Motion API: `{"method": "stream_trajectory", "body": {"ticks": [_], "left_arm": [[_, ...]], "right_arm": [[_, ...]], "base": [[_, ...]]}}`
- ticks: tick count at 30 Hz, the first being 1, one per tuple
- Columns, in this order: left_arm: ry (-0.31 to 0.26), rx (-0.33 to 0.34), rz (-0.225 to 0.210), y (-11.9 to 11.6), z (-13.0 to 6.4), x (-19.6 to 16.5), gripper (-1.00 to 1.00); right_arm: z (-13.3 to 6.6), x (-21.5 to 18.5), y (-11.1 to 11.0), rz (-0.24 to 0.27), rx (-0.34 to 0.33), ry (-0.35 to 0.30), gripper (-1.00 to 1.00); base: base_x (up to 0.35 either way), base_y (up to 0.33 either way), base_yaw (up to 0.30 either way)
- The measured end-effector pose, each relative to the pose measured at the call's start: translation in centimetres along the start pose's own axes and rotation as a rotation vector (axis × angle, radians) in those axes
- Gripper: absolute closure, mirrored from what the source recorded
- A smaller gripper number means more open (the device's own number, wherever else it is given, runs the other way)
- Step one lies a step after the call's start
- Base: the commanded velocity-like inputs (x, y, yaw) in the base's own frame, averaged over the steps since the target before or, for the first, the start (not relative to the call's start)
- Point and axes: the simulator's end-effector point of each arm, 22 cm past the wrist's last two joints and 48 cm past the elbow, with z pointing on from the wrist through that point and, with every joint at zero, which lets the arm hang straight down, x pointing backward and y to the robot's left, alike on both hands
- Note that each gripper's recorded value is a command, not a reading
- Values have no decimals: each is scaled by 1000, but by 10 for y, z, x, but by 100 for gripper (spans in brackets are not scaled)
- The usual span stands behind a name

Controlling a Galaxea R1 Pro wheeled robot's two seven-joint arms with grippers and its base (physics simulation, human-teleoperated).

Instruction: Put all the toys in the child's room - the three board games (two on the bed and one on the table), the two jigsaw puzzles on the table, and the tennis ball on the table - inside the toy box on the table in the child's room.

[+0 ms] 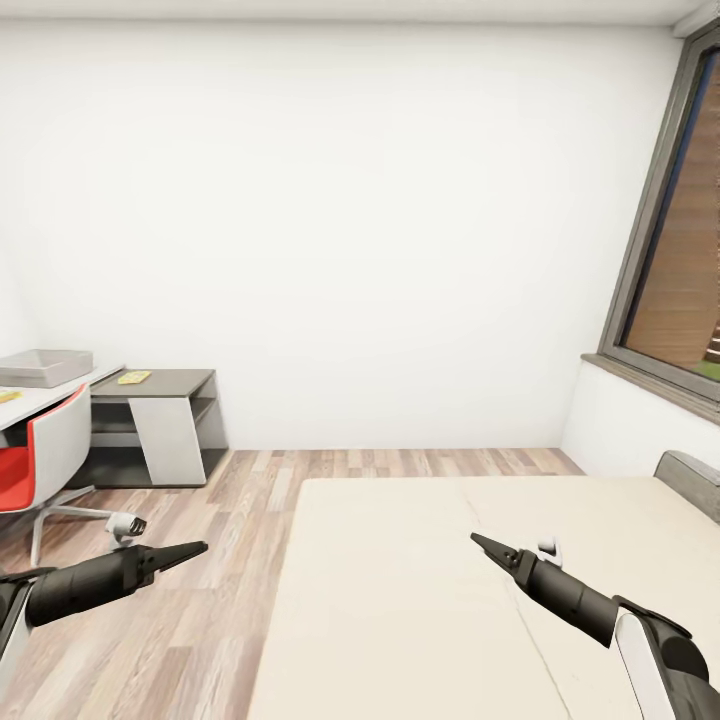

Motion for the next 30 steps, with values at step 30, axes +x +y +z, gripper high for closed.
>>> {"method": "stream_trajectory", "body": {"ticks": [30], "left_arm": [[0, 0, 0, 0, 0, 0, -100]], "right_arm": [[0, 0, 0, 0, 0, 0, -100]], "base": [[0, -291, 0]]}}
